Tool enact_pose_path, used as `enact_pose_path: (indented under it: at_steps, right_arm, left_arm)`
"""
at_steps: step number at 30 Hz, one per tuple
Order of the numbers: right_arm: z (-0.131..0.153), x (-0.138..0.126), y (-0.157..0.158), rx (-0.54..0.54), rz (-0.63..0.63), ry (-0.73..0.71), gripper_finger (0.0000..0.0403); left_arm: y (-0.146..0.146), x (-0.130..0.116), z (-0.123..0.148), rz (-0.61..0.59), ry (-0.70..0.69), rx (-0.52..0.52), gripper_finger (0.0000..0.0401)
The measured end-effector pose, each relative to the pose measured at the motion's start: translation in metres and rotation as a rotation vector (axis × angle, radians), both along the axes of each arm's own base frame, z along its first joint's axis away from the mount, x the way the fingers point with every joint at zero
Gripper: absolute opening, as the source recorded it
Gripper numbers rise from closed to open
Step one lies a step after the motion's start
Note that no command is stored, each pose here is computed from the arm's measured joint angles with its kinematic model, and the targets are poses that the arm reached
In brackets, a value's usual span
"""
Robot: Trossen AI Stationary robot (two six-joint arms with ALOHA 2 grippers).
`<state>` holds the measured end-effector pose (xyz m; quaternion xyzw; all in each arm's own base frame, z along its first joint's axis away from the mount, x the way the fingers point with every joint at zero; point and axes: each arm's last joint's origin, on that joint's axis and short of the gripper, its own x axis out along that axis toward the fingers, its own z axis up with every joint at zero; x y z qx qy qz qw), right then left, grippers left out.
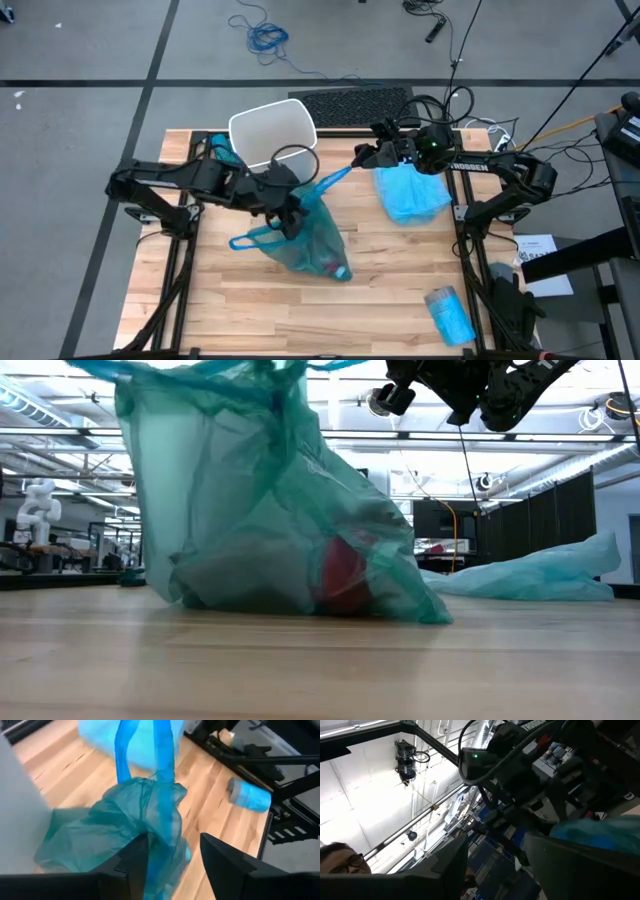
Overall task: Place trash/remove bag and relplace
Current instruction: Close the blue trash bag
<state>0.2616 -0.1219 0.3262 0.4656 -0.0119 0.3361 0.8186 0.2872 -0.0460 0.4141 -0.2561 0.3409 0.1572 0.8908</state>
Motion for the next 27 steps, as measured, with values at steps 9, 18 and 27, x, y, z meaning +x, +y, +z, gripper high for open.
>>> enact_pose_path:
  at_steps: [9, 18, 27]
  right_arm:
    - [0.0, 0.0, 0.0, -0.001, 0.001, 0.001, 0.0187]
    - [0.0, 0.0, 0.0, -0.004, 0.009, 0.005, 0.0187]
    - [-0.001, -0.001, 0.001, -0.026, 0.042, 0.018, 0.0187]
  left_arm:
    - [0.005, -0.023, 0.005, 0.107, 0.055, -0.054, 0.0228]
    - [0.001, -0.031, 0.005, 0.085, 0.1, -0.162, 0.0231]
    - [-0.022, -0.074, 0.01, 0.192, 0.153, -0.172, 0.0231]
